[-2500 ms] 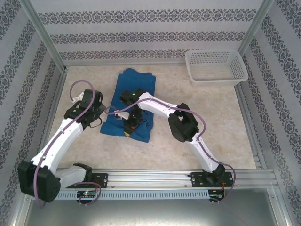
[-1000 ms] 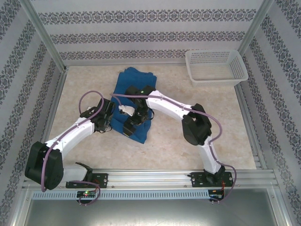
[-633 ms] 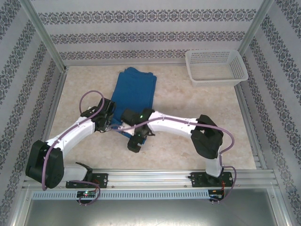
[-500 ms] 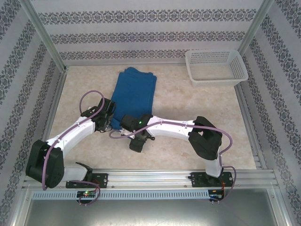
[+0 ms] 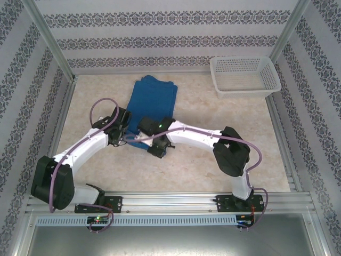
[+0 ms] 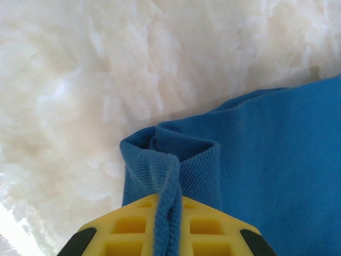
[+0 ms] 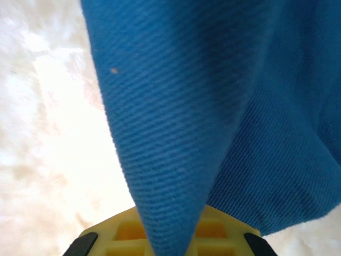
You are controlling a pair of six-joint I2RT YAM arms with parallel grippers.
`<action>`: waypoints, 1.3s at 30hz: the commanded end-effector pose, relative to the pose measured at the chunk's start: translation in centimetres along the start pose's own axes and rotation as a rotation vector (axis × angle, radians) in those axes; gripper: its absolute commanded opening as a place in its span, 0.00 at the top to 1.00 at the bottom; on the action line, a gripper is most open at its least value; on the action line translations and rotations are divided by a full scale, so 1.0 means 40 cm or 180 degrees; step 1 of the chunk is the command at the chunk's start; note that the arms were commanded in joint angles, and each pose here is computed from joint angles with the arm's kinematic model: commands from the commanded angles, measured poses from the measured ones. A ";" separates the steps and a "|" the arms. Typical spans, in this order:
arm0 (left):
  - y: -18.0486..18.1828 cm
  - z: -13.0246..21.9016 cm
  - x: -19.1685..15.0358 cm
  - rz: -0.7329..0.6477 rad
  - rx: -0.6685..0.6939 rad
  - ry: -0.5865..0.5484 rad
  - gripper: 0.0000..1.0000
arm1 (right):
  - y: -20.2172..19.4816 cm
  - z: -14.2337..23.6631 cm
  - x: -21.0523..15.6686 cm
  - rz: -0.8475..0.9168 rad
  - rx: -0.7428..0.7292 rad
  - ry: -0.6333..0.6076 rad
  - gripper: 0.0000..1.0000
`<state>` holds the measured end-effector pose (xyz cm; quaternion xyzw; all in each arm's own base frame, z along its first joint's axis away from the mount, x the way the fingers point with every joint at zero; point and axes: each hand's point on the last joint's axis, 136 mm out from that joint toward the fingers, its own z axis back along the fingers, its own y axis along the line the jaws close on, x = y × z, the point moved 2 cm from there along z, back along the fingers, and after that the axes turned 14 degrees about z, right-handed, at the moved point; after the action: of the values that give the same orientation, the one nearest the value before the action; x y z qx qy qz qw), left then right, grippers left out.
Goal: Roll up the long pants
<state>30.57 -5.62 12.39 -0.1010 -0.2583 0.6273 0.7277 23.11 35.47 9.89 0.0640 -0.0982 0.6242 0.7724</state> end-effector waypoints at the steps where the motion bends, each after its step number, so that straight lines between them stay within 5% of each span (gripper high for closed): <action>1: -0.039 -0.005 0.020 -0.0140 0.0023 -0.0148 0.95 | 0.035 0.080 0.026 -0.0390 0.0814 -0.0292 1.00; 12: -0.045 -0.073 0.021 -0.0341 0.0585 -0.0265 0.98 | -0.041 0.023 0.027 -0.1384 0.2320 -0.0462 1.00; 25: 0.122 -0.124 0.079 -0.0411 0.1539 -0.0633 1.00 | -0.222 -0.047 0.017 -0.1978 0.2611 -0.0681 1.00; 27: 0.125 -0.137 0.080 -0.0411 0.1567 -0.0645 0.89 | -0.230 -0.067 0.007 -0.2027 0.2640 -0.0648 1.00; 31: 0.083 -0.146 0.091 -0.0444 0.1422 -0.0709 0.24 | -0.222 -0.105 -0.013 -0.2079 0.2705 -0.0562 1.00; 33: 0.035 -0.128 0.098 -0.0505 0.1278 -0.0688 0.05 | -0.216 -0.116 -0.021 -0.2092 0.2721 -0.0535 1.00; 37: -0.051 -0.065 0.103 -0.0544 0.0931 -0.0541 0.00 | -0.213 -0.128 -0.029 -0.2103 0.2747 -0.0523 1.00; 39: -0.074 -0.034 0.103 -0.0525 0.0797 -0.0455 0.12 | -0.216 -0.133 -0.031 -0.2116 0.2753 -0.0523 1.00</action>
<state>34.33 -2.42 10.39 0.0694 -0.2207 0.6129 0.7555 31.31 34.58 6.59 0.4649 0.1245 0.3305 0.8119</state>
